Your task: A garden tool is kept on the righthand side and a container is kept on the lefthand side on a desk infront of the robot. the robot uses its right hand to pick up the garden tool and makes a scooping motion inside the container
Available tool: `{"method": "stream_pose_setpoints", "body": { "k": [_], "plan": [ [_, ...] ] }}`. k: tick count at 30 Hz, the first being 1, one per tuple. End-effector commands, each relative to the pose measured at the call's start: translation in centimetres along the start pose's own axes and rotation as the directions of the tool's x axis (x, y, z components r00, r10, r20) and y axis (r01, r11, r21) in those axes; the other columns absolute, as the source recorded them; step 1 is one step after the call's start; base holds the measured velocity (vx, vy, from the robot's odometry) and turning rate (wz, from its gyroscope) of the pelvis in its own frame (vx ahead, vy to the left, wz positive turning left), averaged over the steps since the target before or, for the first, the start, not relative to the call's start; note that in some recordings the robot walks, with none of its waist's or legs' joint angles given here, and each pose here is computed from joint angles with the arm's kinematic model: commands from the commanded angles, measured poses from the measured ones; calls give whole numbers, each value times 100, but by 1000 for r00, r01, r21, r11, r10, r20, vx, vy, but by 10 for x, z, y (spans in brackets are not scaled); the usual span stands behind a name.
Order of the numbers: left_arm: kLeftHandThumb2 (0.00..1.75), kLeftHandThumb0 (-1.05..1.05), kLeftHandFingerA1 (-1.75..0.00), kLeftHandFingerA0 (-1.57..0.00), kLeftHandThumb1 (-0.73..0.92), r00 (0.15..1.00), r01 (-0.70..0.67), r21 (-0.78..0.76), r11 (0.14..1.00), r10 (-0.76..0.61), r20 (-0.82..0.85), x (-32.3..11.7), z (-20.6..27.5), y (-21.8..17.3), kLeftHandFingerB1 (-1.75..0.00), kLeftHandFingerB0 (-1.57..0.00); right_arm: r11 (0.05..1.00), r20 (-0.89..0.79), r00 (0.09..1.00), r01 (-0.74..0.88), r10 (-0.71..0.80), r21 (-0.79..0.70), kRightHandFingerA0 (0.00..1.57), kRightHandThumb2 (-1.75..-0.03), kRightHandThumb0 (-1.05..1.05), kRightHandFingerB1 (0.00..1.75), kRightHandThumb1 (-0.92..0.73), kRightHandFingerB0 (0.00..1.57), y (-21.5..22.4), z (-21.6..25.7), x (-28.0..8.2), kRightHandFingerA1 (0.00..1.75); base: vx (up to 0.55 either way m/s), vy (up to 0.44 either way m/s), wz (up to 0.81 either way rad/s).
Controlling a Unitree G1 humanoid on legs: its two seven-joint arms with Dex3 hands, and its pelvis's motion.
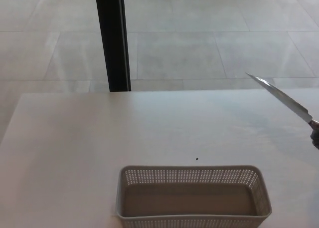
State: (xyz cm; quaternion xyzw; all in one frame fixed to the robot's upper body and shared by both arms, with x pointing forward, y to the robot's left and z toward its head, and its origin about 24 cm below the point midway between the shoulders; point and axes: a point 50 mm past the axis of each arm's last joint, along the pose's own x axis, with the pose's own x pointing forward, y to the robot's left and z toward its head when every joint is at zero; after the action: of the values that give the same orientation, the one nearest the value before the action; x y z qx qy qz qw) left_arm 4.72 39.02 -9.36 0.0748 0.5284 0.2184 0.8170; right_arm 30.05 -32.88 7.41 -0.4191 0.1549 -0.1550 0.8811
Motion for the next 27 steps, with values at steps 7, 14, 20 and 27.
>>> {"method": "stream_pose_setpoints", "body": {
  "k": [7,14,20,27],
  "plan": [
    [77,-16,-110,-108,-28,1000,-2,3,1000,2,6,-1,0,2,-104,-100,993,-73,997,-46,38,-112,90,-78,-16,133,-66,75,42,-24,-10,166,0,0,0],
    [126,-61,-133,-85,-34,1000,-11,-14,1000,11,-2,0,0,0,-119,-84,963,26,995,-90,99,-255,77,-63,-51,42,-66,46,50,-9,-14,135,0,0,0],
    [120,-42,-134,-85,-39,1000,-13,-32,999,13,-8,1,1,-1,-120,-83,827,-52,964,-249,259,-504,0,-106,-102,0,-66,0,41,0,-15,15,0,0,0],
    [124,-91,-125,-88,-24,1000,-8,-25,1000,8,-6,0,0,0,-115,-87,799,-122,948,-314,294,-513,0,-88,-104,0,-59,0,30,3,-17,0,0,0,0]
  ]
}}
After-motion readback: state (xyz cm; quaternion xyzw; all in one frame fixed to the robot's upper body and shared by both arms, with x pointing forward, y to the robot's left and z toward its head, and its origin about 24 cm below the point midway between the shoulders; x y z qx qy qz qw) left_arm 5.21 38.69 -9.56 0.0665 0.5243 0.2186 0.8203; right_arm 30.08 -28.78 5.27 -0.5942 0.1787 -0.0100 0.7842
